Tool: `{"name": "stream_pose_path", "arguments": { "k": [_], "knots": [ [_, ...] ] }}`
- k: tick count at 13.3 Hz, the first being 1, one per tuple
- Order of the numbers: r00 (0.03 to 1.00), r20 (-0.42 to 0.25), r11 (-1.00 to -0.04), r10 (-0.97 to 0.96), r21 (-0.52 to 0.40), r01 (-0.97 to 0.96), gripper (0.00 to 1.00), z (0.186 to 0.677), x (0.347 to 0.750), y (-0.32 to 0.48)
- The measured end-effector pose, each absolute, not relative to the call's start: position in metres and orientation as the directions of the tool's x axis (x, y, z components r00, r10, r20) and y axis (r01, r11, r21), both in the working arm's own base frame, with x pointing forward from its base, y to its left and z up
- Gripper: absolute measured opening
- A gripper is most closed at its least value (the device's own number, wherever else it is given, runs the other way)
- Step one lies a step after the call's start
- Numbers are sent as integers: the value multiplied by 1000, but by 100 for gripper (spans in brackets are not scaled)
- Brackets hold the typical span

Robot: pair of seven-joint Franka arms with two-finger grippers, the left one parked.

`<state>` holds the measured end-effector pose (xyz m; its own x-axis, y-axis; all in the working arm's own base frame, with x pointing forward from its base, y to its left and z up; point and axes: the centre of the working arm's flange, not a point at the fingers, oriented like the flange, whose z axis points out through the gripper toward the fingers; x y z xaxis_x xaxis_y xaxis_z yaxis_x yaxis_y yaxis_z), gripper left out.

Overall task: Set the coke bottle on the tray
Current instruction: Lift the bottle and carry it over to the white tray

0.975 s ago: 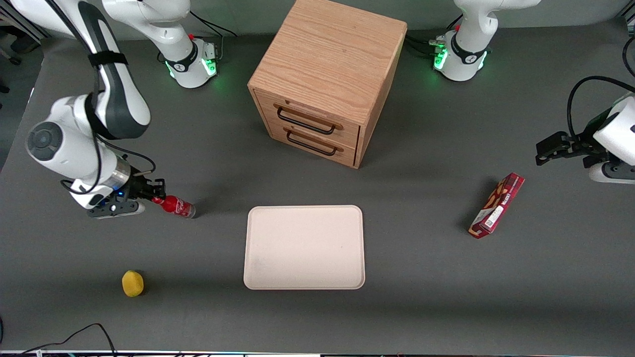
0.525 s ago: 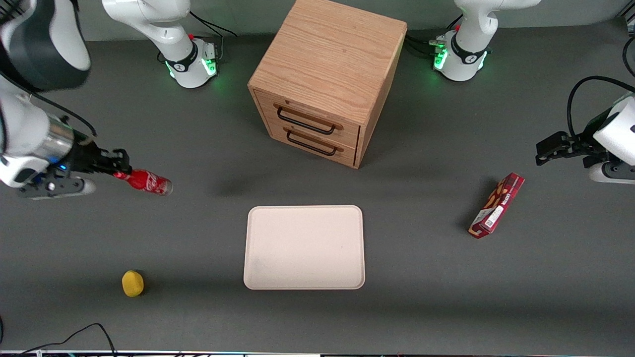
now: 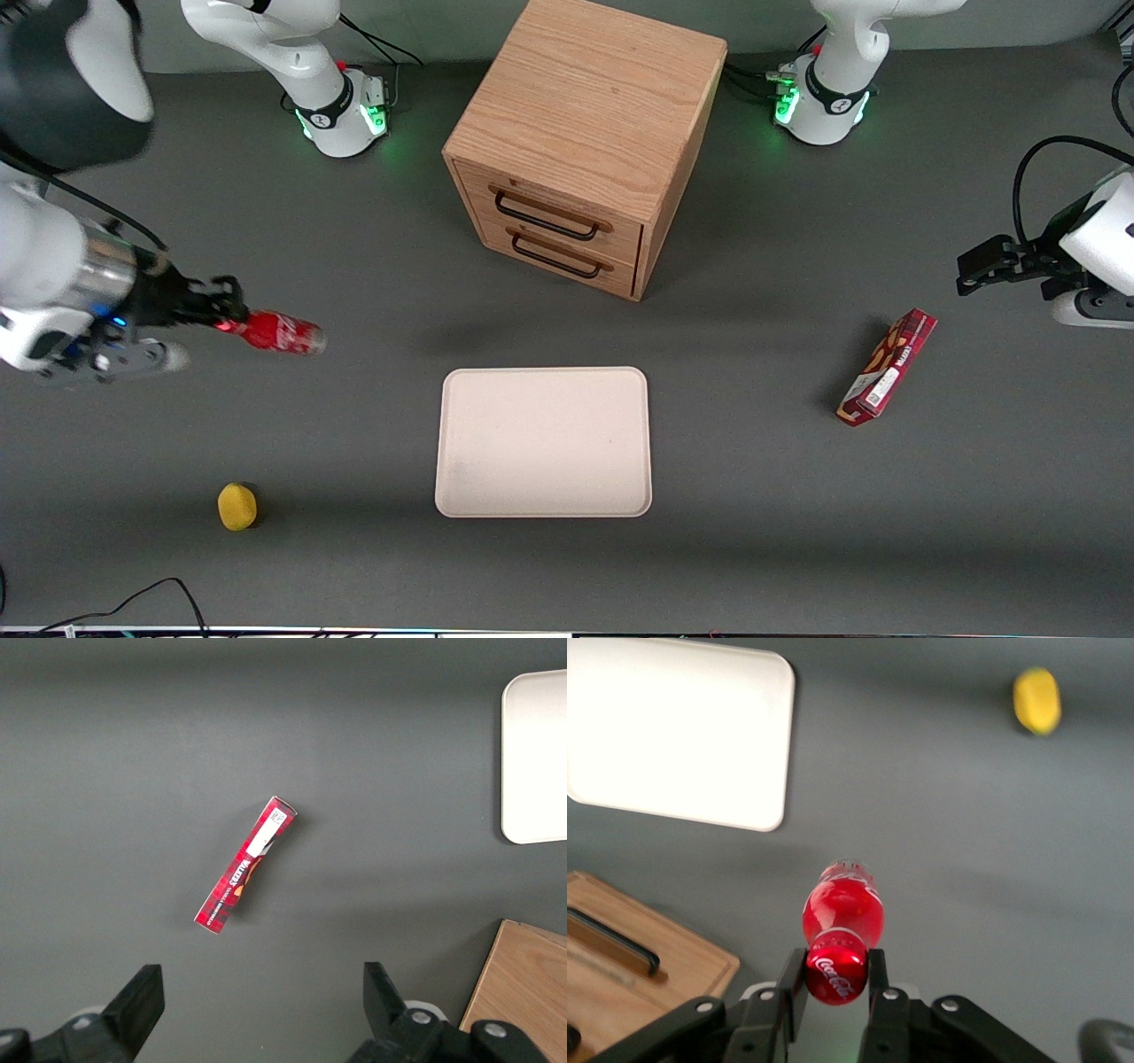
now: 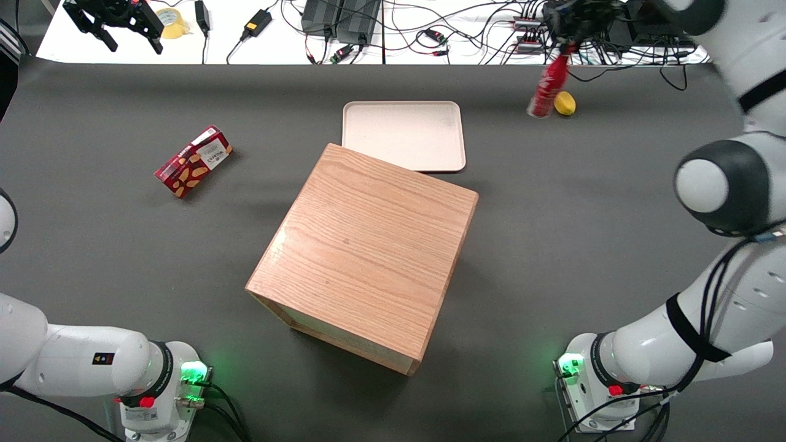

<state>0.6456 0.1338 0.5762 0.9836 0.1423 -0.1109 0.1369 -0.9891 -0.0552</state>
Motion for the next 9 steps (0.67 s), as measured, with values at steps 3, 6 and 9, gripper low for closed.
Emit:
{"name": "stream_pose_path", "arguments": {
  "k": [3,6,9],
  "knots": [
    [990,-25,-989,135,-64,133,31,529,676,206],
    [989,63,-989,132,-52,136,31,468,702,253],
    [986,125,-991,111,-61,119,31,412,724,268]
  ]
}}
